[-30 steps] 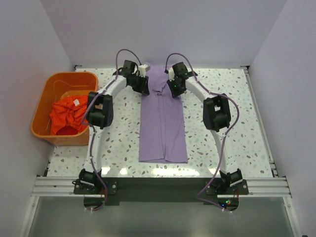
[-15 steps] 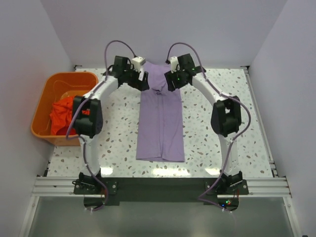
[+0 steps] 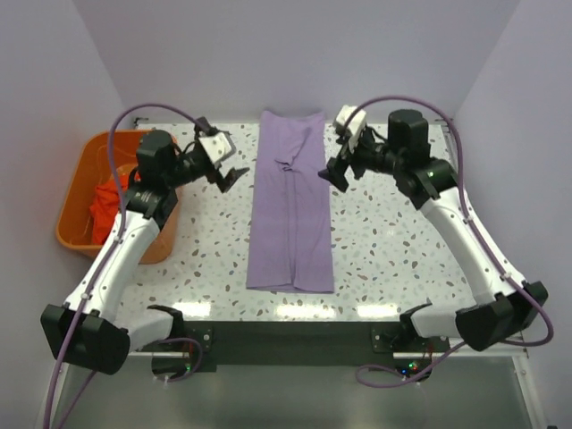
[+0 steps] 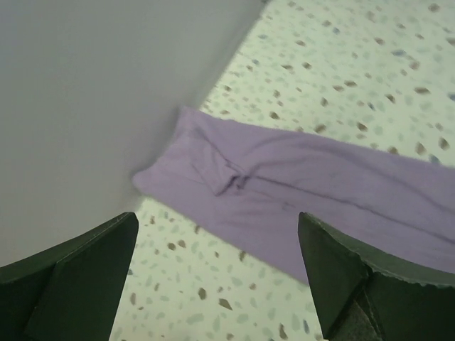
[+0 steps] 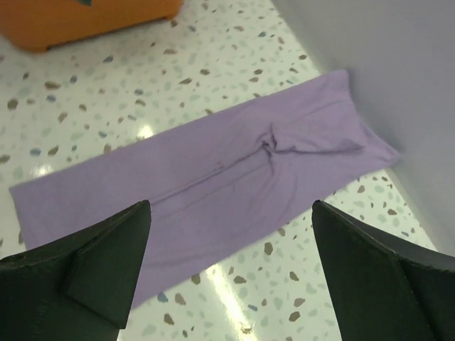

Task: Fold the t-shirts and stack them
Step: Fold the tshirt

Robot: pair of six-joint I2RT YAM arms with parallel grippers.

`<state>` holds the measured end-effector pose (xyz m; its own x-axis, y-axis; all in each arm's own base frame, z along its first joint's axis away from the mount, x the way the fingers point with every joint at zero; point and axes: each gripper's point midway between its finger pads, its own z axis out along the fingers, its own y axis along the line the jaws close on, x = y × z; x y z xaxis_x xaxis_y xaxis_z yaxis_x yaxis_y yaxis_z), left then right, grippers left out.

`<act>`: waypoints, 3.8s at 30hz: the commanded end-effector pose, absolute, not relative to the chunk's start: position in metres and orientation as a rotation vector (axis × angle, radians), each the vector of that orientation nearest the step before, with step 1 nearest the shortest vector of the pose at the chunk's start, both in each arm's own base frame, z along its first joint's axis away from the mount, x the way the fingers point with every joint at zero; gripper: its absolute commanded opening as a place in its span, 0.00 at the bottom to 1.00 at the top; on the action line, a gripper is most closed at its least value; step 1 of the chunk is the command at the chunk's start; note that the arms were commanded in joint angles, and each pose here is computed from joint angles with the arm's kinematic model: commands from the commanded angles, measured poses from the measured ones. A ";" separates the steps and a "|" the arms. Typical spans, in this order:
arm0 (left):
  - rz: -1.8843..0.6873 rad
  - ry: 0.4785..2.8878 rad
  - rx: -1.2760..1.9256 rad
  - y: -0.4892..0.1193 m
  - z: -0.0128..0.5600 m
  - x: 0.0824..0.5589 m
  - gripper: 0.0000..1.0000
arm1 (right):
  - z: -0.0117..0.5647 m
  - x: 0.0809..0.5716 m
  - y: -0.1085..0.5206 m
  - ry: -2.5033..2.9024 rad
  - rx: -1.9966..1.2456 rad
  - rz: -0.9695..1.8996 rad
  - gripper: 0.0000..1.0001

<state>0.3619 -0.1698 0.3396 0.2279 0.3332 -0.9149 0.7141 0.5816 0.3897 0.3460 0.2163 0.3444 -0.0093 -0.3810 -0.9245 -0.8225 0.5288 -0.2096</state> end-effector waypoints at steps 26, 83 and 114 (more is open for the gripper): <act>-0.626 1.359 1.896 -0.215 0.035 0.146 0.59 | 0.034 0.149 0.210 1.446 -2.103 0.487 0.50; -0.619 1.272 1.847 -0.245 0.115 0.180 0.00 | 0.106 0.178 0.241 1.438 -1.945 0.440 0.00; -0.423 1.337 1.770 -0.230 0.100 0.433 0.00 | 0.094 0.423 0.240 1.458 -1.873 0.348 0.00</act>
